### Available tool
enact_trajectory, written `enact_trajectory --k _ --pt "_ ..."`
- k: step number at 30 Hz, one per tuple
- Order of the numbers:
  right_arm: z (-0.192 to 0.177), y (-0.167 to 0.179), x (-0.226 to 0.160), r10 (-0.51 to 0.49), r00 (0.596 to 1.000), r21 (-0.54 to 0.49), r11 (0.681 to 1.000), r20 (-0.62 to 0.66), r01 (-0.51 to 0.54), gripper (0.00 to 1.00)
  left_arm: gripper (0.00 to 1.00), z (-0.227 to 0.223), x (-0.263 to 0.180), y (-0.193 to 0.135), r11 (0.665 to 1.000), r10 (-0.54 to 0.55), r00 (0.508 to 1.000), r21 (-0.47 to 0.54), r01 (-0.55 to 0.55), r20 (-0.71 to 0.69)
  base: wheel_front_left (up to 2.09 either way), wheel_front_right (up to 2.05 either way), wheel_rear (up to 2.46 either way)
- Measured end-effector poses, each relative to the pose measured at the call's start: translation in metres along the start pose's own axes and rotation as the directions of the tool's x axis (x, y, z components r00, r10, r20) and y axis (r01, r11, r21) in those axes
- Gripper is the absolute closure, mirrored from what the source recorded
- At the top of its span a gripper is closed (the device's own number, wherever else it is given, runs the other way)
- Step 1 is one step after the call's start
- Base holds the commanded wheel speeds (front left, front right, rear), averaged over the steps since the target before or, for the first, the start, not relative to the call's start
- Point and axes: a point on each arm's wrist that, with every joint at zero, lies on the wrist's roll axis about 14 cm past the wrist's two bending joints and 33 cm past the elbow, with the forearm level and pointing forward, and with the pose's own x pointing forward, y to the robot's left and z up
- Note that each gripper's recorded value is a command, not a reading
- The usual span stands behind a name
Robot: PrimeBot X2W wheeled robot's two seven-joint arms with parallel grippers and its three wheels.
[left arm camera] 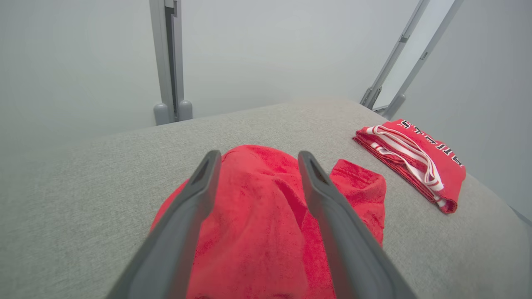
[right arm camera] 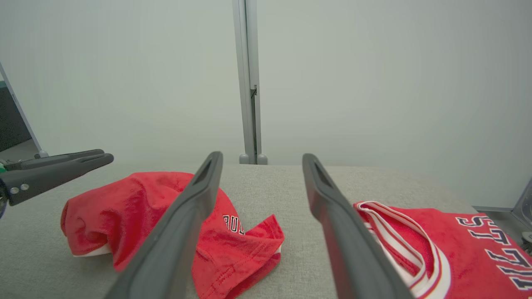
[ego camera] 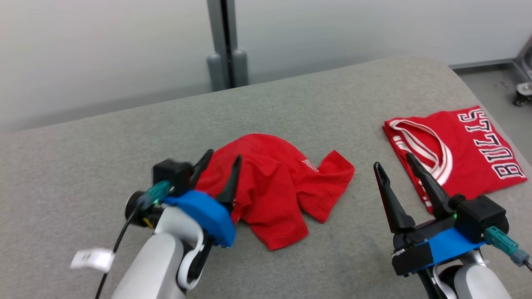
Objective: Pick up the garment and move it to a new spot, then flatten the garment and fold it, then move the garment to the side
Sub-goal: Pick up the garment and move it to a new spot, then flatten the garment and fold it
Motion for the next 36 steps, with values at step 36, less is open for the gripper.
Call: enact_trajectory --k 36 --pt "-0.071 0.041 -0.014 0.087 0.971 0.093 0.993 -0.224 -0.068 0.0 0.0 -0.019 -0.171 0.132 0.821 0.564 0.78 -0.083 -0.565 0.272 0.0 0.0 0.0"
